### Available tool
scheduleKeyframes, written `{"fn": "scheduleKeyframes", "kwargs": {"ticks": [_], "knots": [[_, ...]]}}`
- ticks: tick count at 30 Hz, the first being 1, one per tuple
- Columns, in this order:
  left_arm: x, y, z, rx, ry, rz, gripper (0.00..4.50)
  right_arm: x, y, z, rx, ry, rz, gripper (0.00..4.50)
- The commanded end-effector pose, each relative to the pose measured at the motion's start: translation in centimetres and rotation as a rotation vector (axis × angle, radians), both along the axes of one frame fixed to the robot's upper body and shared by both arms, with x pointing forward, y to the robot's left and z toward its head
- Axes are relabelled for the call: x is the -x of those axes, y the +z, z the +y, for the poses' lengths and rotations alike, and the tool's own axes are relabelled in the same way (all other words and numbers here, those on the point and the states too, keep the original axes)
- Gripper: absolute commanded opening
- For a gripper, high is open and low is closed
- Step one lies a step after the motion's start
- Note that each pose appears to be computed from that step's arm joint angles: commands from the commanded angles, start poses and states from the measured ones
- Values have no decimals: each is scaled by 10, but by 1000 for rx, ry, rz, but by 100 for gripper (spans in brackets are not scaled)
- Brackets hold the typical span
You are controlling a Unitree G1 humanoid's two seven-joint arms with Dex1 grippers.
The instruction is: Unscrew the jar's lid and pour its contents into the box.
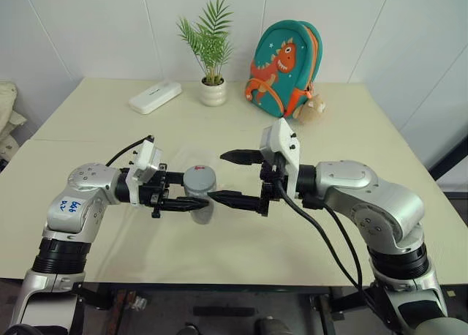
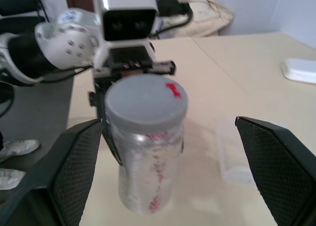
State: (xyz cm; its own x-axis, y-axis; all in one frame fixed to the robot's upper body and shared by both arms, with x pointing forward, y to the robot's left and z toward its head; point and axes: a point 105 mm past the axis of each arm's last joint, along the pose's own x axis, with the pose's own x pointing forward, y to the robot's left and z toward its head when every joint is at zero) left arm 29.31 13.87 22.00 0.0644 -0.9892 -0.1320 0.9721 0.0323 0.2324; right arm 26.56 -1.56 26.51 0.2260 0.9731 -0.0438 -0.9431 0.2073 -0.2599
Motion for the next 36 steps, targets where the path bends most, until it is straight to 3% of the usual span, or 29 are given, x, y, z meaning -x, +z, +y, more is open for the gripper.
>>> {"fn": "scheduleKeyframes", "kwargs": {"ticks": [1, 8, 19, 36], "knots": [[2, 7, 4, 12, 1, -36, 203, 8, 18, 3, -69, 37, -58, 450], [5, 6, -5, 12, -48, -38, 203, 2, 25, 21, -115, 63, -66, 450], [3, 7, -9, 15, -74, -34, 203, -8, 14, 49, -89, 60, -63, 450], [4, 8, -12, 13, -93, -32, 203, -26, 10, 47, -81, -15, -68, 450]]}}
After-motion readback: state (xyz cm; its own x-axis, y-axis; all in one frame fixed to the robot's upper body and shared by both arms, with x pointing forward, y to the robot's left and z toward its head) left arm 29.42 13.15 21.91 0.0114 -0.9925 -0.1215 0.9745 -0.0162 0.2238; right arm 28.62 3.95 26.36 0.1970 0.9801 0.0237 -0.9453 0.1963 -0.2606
